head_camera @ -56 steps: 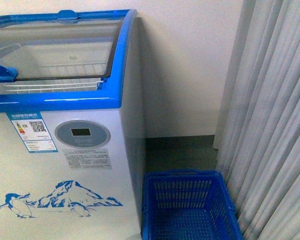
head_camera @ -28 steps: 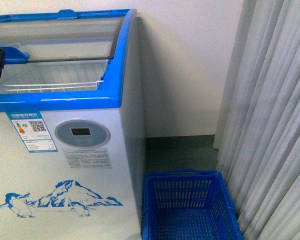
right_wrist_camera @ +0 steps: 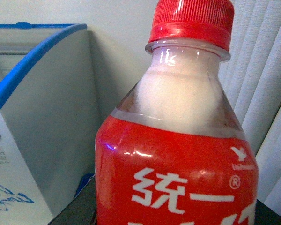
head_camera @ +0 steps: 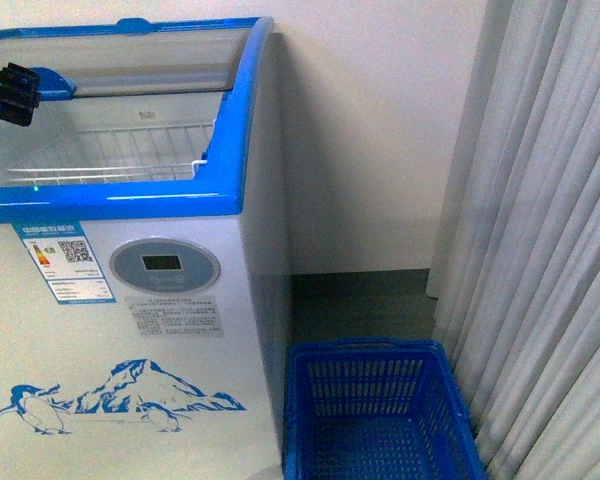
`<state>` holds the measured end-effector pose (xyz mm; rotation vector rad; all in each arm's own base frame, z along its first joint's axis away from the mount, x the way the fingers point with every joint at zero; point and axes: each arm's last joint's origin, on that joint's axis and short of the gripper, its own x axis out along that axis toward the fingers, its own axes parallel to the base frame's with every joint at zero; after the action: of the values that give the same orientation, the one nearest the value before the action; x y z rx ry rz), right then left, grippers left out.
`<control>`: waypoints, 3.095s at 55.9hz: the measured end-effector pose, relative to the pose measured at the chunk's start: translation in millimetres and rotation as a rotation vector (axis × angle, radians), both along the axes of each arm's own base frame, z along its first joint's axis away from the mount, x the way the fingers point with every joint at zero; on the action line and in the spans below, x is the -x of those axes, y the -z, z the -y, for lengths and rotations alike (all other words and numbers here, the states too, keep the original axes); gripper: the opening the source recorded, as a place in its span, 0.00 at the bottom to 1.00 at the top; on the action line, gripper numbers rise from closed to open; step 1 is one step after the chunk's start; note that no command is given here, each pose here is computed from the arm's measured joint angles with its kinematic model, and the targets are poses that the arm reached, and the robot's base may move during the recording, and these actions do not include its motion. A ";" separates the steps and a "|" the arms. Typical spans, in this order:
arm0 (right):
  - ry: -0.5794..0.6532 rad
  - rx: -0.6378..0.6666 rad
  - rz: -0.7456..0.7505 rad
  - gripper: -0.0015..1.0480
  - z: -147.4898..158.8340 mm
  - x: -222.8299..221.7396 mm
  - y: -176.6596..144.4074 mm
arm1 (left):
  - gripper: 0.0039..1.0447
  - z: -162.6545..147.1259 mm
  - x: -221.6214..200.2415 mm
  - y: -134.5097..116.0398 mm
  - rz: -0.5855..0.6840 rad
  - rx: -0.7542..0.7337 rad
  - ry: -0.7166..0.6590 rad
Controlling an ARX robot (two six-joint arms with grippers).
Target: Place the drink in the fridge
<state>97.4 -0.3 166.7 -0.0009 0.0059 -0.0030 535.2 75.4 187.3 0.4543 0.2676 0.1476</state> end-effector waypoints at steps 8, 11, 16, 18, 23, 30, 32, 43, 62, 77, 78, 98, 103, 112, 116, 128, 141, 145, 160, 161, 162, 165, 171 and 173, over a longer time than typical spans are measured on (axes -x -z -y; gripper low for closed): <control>0.000 0.000 0.000 0.40 0.0 0.0 0.0 | 0.92 -0.4 -9.1 -1.5 0.007 0.002 -0.008; 0.000 0.000 0.000 0.40 0.0 0.0 0.0 | 0.92 -0.3 -12.0 -1.6 0.010 0.004 -0.009; 0.000 0.000 0.000 0.40 0.0 0.0 0.0 | 0.92 -0.3 -16.2 -2.3 0.008 0.006 -0.013; 0.000 0.000 0.000 0.40 0.0 0.0 0.0 | 0.92 -0.2 -17.5 -2.4 0.007 0.006 -0.011; 0.000 0.000 0.000 0.40 0.0 0.0 0.0 | 0.92 -0.3 -21.1 -3.8 0.006 0.006 -0.011; 0.000 0.000 0.000 0.40 0.0 0.0 0.0 | 0.92 -1.1 -27.0 -3.5 0.008 0.005 -0.019; 0.000 0.000 0.000 0.40 0.0 0.0 0.0 | 0.92 -1.5 -28.6 -3.4 0.006 0.004 -0.024; 0.000 0.000 0.000 0.40 0.0 0.0 0.0 | 0.92 -2.8 -32.5 -2.6 0.011 0.003 -0.045; 0.000 0.000 0.000 0.40 0.0 0.0 0.0 | 0.92 -3.1 -35.9 -2.3 0.015 0.008 -0.050; 0.000 0.000 0.000 0.40 0.0 0.0 0.0 | 0.92 -3.5 -36.8 -2.5 0.029 0.025 -0.055; 0.000 0.000 0.000 0.40 0.0 0.0 0.0 | 0.92 -3.1 -35.0 -2.5 0.036 0.036 -0.053; 0.000 0.000 0.000 0.40 0.0 0.0 0.0 | 0.92 16.3 26.8 16.3 0.046 0.142 0.050; 0.000 0.000 0.000 0.40 0.0 0.0 0.0 | 0.92 19.5 43.0 -5.6 0.126 0.165 0.042; 0.000 0.000 0.000 0.40 0.0 0.0 0.0 | 0.92 19.9 82.4 -57.1 0.324 0.239 0.016; 0.000 0.000 0.000 0.40 0.0 0.0 0.0 | 0.92 19.4 93.0 -58.9 0.337 0.259 0.016; 0.000 0.000 0.000 0.40 0.0 0.0 0.0 | 0.92 20.9 135.2 -51.8 0.367 0.345 -0.027; 0.000 0.000 0.000 0.40 0.0 0.0 0.0 | 0.92 30.3 194.0 -69.6 0.479 0.392 -0.048; 0.000 0.000 0.000 0.40 0.0 0.0 0.0 | 0.92 31.5 207.4 -68.3 0.484 0.408 -0.061; 0.000 0.000 0.000 0.40 0.0 0.0 0.0 | 0.92 31.8 277.2 -70.0 0.541 0.441 -0.082; 0.000 0.000 0.000 0.40 0.0 0.0 0.0 | 0.92 31.3 282.3 -69.5 0.545 0.441 -0.085; 0.000 0.000 0.000 0.40 0.0 0.0 0.0 | 0.92 31.2 284.9 -69.0 0.546 0.442 -0.086; 0.000 0.000 0.000 0.40 0.0 0.0 0.0 | 0.92 30.1 297.4 -65.3 0.551 0.440 -0.098; 0.000 0.000 0.000 0.40 0.0 0.0 0.0 | 0.92 30.4 318.5 -54.8 0.544 0.439 -0.113; 0.000 0.000 0.000 0.40 0.0 0.0 0.0 | 0.92 30.8 324.9 -50.9 0.537 0.441 -0.120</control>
<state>97.4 -0.3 166.7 -0.0009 0.0059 -0.0030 210.3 44.6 238.2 -0.0486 -0.2016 0.3129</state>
